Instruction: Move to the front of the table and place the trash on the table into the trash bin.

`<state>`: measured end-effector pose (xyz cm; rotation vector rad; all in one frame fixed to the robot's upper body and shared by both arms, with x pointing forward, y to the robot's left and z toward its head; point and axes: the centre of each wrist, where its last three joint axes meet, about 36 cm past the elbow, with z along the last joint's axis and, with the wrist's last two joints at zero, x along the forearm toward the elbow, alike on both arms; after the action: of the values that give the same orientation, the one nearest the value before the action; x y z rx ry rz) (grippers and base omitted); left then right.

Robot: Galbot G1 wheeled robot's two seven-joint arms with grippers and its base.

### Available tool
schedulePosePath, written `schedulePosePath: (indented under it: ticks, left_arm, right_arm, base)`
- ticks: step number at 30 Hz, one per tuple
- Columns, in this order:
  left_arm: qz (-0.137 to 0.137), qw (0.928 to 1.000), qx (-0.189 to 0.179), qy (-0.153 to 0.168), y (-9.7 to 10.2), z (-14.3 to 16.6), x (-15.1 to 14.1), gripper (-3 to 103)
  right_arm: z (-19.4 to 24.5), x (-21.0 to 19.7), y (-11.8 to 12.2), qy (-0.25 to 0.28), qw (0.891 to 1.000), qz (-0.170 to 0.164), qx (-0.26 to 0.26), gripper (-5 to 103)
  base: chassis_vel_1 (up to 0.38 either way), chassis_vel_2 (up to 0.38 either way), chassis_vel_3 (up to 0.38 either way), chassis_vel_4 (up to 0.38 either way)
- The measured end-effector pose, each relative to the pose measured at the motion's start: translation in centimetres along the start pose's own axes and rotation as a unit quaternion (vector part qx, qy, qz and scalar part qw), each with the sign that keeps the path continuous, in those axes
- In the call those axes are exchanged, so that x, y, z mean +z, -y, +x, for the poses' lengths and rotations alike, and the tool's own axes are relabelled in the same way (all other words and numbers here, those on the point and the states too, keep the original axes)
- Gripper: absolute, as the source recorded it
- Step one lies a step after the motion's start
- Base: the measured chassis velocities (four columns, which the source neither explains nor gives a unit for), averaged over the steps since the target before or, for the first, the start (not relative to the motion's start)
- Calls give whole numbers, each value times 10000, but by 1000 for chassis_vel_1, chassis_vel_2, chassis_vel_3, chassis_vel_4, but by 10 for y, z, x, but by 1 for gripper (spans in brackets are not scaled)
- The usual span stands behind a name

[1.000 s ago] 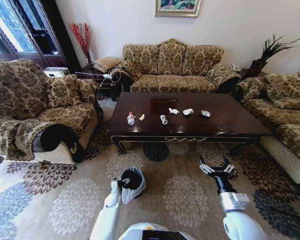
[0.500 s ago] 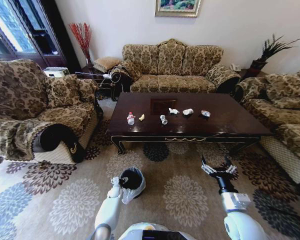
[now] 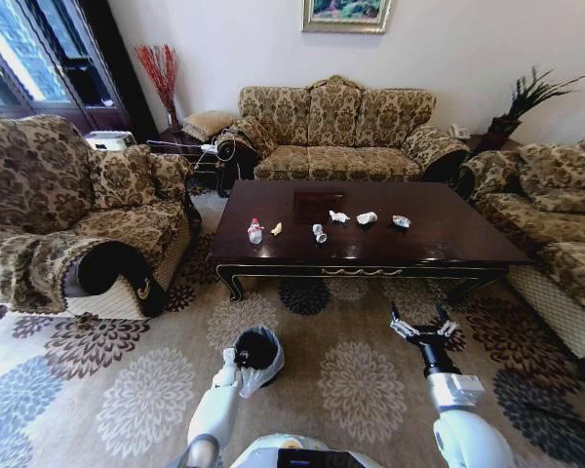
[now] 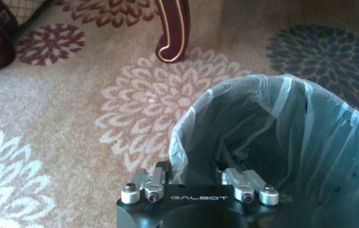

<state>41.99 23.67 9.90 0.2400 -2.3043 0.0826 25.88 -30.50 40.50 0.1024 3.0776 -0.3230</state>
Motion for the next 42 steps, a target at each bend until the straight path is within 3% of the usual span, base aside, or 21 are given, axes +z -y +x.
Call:
schedulePosePath:
  ticks: [4, 6, 7, 9, 11, 17, 22, 26, 28, 29, 32, 34, 35, 36, 37, 38, 40, 42]
  left_arm:
    - [20, 10000, 22, 17, 2, -1, 1, 25]
    - [27, 10000, 32, 17, 3, -1, 1, 25]
    - [42, 10000, 53, 23, 6, -1, 0, 15]
    - [44, 10000, 56, 24, 6, -1, 0, 15]
    - [52, 9999, 119, 24, 9, 0, -1, 6]
    - [128, 9998, 146, 103, 5, 4, -6, 4]
    - [276, 9986, 212, 397, -7, 25, -20, 4]
    - [297, 9949, 215, 942, -23, 59, -34, 4]
    - [241, 9892, 92, 1441, -38, 86, -45, 4]
    - [241, 9892, 92, 1441, -38, 86, -45, 4]
    - [322, 9768, 165, 2109, -55, 146, -76, 4]
    - [291, 9731, 194, 2278, -57, 162, -83, 4]
    - [177, 9543, 295, 2967, -65, 230, -111, 4]
    - [163, 9473, 337, 3183, -67, 255, -118, 4]
    - [157, 9426, 371, 3315, -68, 272, -121, 4]
    - [157, 9426, 371, 3315, -68, 272, -121, 4]
    - [118, 9314, 452, 3611, -70, 320, -126, 4]
    - [92, 9233, 484, 3810, -69, 349, -130, 4]
  right_arm:
    - [0, 0, 3, 21, 10000, 46, 30, 100]
    - [-1, -1, 4, 26, 10000, 48, 33, 100]
    - [-1, -1, 4, 40, 10000, 48, 38, 100]
    - [-2, -1, 4, 42, 10000, 47, 37, 100]
    - [-3, -1, 2, 61, 10000, 31, 35, 100]
    - [-5, -2, 0, 92, 9999, 20, 35, 100]
    - [-9, -4, 0, 142, 9999, 9, 56, 100]
    - [-18, -12, -2, 191, 9998, -9, 46, 100]
    - [-24, -18, -3, 204, 9998, -23, 10, 100]
    - [-24, -18, -3, 204, 9998, -23, 10, 100]
    - [-33, -26, -3, 191, 9998, -45, -46, 100]
    - [-35, -26, -4, 198, 9998, -60, -54, 100]
    - [-42, -27, -6, 210, 9997, -140, -58, 100]
    - [-44, -28, -8, 199, 9996, -192, -68, 100]
    - [-44, -30, -9, 186, 9995, -221, -81, 100]
    - [-44, -30, -9, 186, 9995, -221, -81, 100]
    - [-45, -38, -11, 188, 9993, -298, -129, 100]
    - [-44, -44, -12, 201, 9989, -383, -191, 100]
  base:
    - [0, 0, 0, 0]
    - [0, 0, 0, 0]
    - [0, 0, 0, 0]
    - [0, 0, 0, 0]
    - [0, 0, 0, 0]
    - [0, 0, 0, 0]
    - [0, 0, 0, 0]
    - [0, 0, 0, 0]
    - [0, 0, 0, 0]
    - [0, 0, 0, 0]
    - [0, 0, 0, 0]
    - [0, 0, 0, 0]
    - [0, 0, 0, 0]
    - [0, 0, 0, 0]
    - [0, 0, 0, 0]
    - [0, 0, 0, 0]
    - [0, 0, 0, 0]
    - [0, 0, 0, 0]
